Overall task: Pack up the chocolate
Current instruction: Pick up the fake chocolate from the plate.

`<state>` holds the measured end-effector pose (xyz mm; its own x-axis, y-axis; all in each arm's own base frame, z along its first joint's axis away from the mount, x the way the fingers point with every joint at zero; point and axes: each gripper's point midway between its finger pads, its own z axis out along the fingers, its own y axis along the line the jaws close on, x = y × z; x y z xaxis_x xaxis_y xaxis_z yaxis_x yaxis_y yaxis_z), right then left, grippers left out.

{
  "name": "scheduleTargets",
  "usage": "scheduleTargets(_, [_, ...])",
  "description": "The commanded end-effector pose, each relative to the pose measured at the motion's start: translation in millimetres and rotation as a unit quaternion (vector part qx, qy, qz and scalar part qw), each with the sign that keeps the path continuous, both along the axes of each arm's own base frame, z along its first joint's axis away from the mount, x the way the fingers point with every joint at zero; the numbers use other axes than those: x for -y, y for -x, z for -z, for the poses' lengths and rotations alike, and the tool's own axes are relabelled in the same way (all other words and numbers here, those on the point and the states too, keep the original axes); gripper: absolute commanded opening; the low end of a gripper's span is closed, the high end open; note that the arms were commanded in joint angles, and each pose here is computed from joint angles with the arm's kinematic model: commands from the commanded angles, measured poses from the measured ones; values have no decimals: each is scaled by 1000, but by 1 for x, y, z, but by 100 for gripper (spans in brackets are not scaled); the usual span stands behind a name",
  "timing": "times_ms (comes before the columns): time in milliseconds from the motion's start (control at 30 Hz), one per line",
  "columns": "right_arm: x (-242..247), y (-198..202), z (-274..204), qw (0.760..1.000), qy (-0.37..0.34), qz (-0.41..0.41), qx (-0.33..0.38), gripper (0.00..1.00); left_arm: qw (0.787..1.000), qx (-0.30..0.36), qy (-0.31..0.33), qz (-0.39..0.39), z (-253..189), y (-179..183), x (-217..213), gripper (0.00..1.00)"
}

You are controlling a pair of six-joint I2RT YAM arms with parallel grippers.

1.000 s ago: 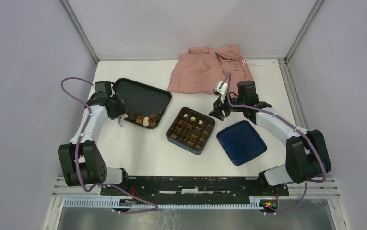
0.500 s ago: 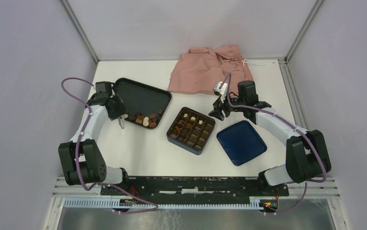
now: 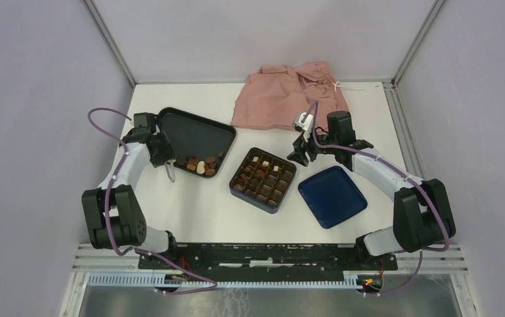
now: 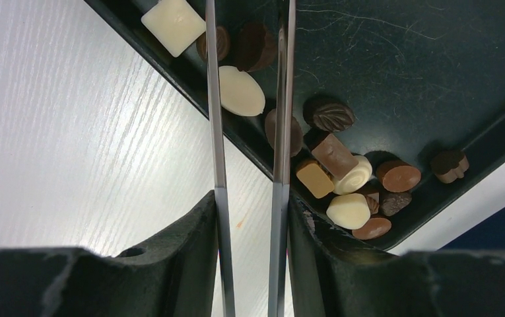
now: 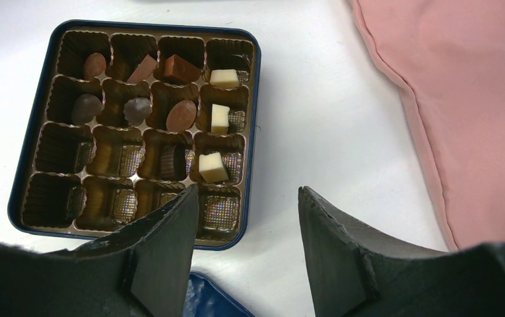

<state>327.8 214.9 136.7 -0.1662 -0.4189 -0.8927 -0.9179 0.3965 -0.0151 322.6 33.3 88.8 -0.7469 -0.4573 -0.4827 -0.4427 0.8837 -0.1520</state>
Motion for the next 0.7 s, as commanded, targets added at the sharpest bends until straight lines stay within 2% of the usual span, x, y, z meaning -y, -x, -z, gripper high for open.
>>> scheduleTargets(0, [-5, -6, -22, 999, -15, -14, 31, 63, 999, 45, -7, -5, -28, -14, -5, 45])
scheduleTargets(233, [-6, -5, -21, 999, -15, -15, 29, 63, 998, 55, -9, -4, -39, -5, -4, 45])
scheduleTargets(667, [-6, -5, -25, 999, -17, -16, 35, 63, 999, 35, -7, -4, -32, -2, -3, 46])
